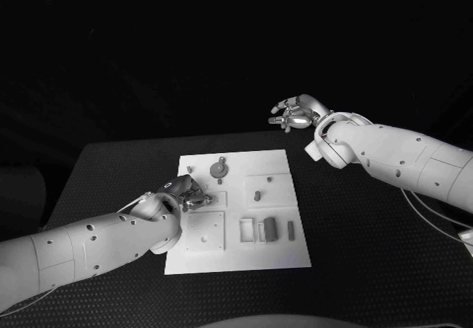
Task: Assemble the parts on the task board
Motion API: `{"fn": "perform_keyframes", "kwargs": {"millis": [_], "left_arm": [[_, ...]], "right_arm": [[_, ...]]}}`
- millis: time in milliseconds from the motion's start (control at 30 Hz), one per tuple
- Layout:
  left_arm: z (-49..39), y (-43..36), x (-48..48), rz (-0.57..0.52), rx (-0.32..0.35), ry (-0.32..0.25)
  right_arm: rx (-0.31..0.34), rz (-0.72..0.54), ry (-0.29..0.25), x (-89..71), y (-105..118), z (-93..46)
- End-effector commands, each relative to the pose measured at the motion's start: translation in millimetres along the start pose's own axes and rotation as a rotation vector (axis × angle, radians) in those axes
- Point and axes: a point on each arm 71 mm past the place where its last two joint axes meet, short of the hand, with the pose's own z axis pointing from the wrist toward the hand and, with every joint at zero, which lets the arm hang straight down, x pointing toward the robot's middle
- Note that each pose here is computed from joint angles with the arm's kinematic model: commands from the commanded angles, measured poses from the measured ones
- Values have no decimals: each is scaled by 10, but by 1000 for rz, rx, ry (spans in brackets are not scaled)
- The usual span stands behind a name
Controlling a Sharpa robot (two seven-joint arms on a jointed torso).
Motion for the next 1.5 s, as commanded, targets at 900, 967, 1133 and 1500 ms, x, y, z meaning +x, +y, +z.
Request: {"fn": "perform_keyframes", "kwargs": {"millis": [900,967,1133,1500], "left_arm": [[3,37,38,-76,-36,109],[7,41,40,-90,-42,117],[17,41,40,-116,-54,132],[40,39,13,-140,-62,128]], "right_arm": [[-5,0,11,11,-7,-4],[-4,1,11,14,-8,-4],[-4,1,13,22,-9,-4],[-3,1,13,27,-14,-5]]}}
